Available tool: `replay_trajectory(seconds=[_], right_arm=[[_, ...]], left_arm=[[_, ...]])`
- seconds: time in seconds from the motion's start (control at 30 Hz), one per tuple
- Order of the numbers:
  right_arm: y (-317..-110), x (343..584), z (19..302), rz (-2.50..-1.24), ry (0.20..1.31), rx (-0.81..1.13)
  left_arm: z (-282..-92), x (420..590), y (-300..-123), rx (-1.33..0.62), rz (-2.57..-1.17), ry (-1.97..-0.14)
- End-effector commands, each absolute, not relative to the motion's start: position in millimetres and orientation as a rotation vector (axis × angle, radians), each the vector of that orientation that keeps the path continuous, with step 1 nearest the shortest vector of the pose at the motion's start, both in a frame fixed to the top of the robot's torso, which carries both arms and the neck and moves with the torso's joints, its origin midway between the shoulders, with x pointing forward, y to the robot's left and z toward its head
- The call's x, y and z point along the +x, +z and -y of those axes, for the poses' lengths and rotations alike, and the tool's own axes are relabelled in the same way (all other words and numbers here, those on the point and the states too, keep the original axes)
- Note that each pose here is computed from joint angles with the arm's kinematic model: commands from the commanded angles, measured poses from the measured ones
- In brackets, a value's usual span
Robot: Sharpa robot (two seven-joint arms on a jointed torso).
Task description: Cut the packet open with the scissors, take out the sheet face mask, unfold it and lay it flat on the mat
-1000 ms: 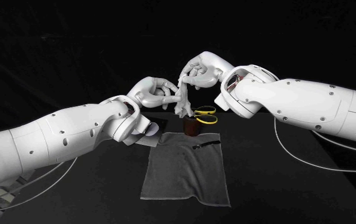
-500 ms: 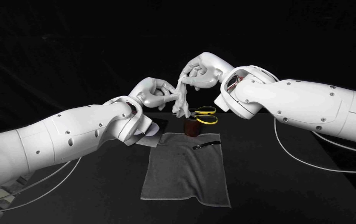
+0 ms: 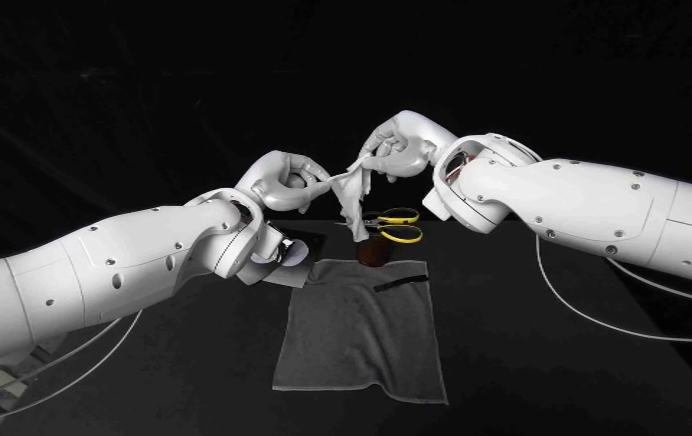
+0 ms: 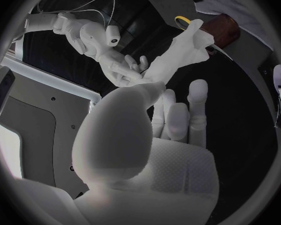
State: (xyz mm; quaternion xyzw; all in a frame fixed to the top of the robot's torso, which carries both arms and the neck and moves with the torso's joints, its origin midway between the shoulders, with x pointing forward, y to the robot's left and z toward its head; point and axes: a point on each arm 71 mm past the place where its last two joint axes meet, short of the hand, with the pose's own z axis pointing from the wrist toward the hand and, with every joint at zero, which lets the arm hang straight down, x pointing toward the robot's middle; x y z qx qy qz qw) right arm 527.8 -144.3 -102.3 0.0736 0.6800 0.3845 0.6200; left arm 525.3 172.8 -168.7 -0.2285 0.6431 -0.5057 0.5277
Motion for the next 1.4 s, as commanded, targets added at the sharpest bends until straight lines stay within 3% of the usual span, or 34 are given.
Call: replay_trajectory(seconds=[0.03, 0.43, 0.9, 1.4], right_arm=[[-112.6, 529.8, 146.6, -1.609, 0.863, 0.166], [-135.9, 525.9, 149.2, -1.657, 0.861, 0.193], [-127.5, 521.9, 155.7, -1.538, 0.913, 0.288], [-119.8, 516.1, 154.6, -1.583, 0.957, 0.253]], left_arm=[[-172.0, 523.5, -161.2, -0.502, -1.541, -1.254], [-172.3, 529.2, -139.7, -0.477, -1.559, -1.265], [-172.6, 529.0, -147.8, -0.469, -1.701, -1.249], [-180.9, 534.2, -151.4, -0.545, -1.669, -1.192]])
